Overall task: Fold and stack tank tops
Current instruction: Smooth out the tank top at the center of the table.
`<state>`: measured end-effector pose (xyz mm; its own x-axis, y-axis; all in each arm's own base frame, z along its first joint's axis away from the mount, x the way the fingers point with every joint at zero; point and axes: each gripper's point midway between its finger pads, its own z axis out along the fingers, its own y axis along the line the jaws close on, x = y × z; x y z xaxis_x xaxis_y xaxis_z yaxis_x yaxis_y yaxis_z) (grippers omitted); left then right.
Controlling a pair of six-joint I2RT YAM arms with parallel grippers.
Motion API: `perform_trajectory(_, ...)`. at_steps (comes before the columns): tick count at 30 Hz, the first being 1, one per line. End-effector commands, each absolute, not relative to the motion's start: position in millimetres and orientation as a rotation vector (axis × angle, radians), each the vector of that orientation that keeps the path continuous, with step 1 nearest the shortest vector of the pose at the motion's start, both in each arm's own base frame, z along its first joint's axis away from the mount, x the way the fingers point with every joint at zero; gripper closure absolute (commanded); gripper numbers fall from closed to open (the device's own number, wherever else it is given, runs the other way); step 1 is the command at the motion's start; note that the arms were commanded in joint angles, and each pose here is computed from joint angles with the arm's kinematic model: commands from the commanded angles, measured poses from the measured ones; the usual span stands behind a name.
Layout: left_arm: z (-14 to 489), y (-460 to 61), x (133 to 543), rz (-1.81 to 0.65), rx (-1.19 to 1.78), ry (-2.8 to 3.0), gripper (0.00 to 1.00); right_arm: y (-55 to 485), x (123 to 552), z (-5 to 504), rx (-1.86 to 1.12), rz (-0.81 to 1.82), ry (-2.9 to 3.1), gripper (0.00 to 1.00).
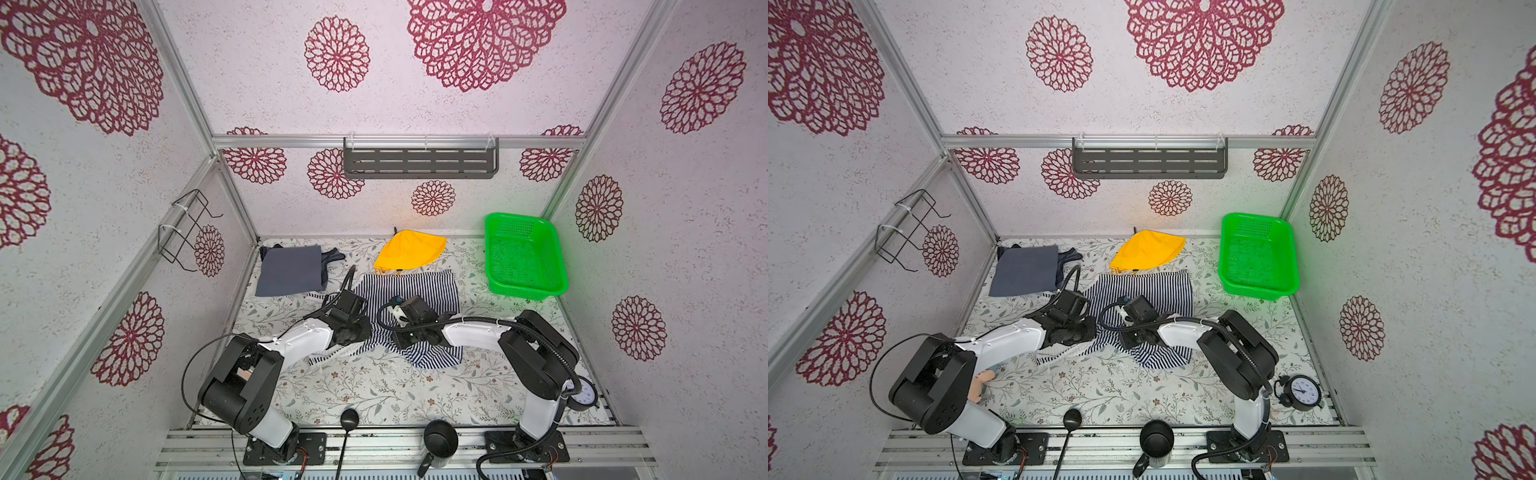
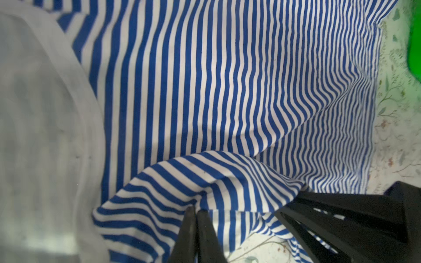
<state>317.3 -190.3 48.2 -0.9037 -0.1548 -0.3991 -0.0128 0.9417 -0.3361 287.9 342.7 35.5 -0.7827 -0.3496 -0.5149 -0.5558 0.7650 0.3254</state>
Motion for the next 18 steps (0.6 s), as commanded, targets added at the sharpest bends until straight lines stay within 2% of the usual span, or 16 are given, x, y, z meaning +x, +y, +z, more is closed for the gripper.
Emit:
perform_trajectory(1, 59.2, -175.9, 325.6, -0.346, -0.078, 2.650, 1.00, 334.6, 281.6, 31.3, -0.659, 0.658, 2.573, 0.90)
perform_trajectory(13, 74.2, -157.3, 377.6, -0.182, 0.031, 2.597, 1.00, 333.9, 276.6, 30.2, -0.631, 0.681, 2.598, 0.90)
perform_trajectory(14, 75.8, -157.5, 381.5, -0.186, 0.030, 2.589, 0.96, 334.7, 277.1, 30.7, -0.629, 0.686, 2.600, 0.90)
perform_trajectory(17, 84.5, -156.2, 385.4, -0.177, 0.033, 2.566, 0.43, 338.5, 278.8, 31.2, -0.631, 0.696, 2.602, 0.90)
perform_trajectory(18, 89.2, -154.2, 383.5, -0.167, 0.030, 2.561, 0.32, 339.2, 278.7, 30.8, -0.632, 0.697, 2.604, 0.90)
